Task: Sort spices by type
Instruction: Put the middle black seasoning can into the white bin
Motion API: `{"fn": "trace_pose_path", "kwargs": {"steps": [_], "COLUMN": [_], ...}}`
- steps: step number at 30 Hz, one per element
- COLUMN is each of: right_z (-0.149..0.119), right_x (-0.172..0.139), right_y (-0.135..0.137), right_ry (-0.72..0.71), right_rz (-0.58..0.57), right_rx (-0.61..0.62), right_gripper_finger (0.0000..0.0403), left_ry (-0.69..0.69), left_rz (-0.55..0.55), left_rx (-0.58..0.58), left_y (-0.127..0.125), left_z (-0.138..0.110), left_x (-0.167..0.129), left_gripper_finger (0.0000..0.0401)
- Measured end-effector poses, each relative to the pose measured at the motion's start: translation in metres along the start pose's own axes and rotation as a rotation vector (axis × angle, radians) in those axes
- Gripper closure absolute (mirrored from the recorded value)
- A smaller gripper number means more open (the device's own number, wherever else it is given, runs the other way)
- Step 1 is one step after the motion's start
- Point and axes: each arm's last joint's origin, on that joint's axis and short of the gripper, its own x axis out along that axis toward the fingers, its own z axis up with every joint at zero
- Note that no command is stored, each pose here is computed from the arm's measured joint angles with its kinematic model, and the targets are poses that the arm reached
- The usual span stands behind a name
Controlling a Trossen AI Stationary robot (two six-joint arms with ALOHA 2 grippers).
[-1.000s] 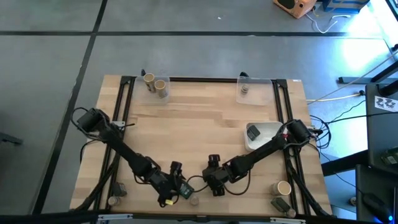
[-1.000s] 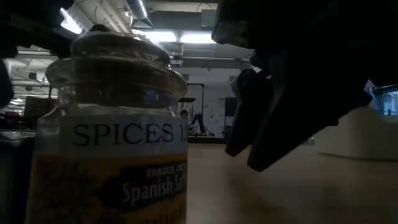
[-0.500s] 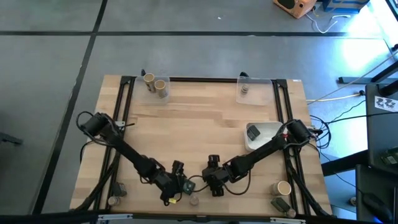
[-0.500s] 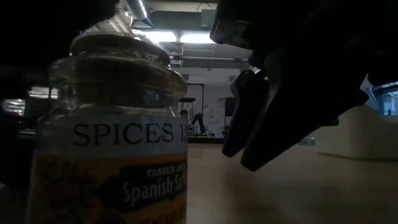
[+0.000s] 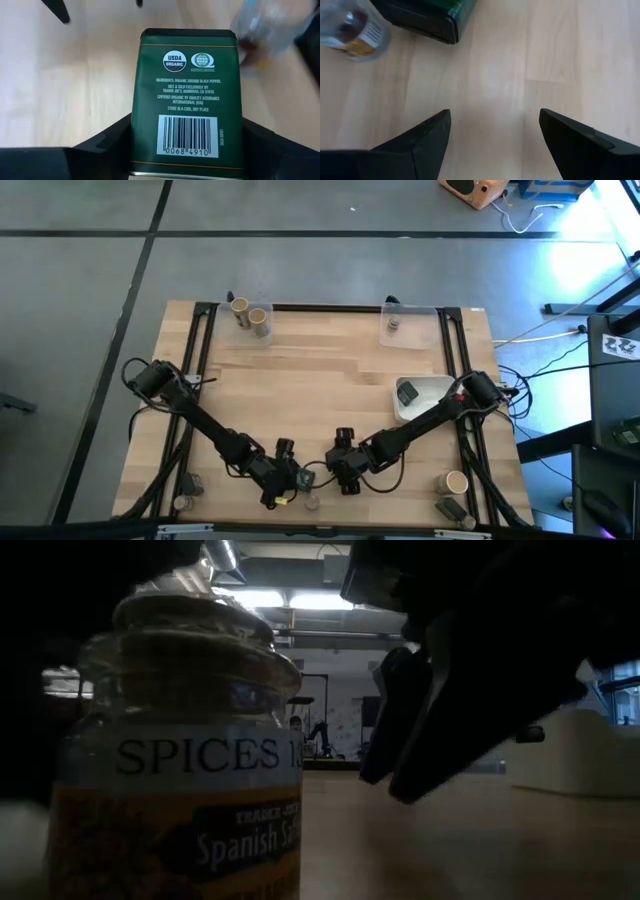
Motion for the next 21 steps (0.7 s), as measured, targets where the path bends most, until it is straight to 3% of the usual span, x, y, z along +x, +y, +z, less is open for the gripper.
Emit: {"fn": "trace_pose_path", "kwargs": {"steps": [6, 11, 21], "right_z": [0.008, 0.015, 0.02], "right_x": [-0.035, -0.063, -0.083], "right_y": [0.002, 0.015, 0.048], "right_ry": [-0.044, -0.166, -0.389], "right_rz": [-0.017, -0.074, -0.196], "right_rx": [-0.04, -0.14, -0.373], "right_gripper_finger": [0.01, 0.01, 0.01], "left_ry": [-0.046, -0.103, -0.203], "left_rz": [0.012, 0.024, 0.018], "left_rx": [-0.059, -0.089, -0.214], "left_y": [0.003, 0.005, 0.014], "left_z": [0.01, 0.02, 0.037], "left_x": [-0.017, -0.03, -0.056], "left_gripper_finger": [0.0139, 0.0142, 0.0139]}}
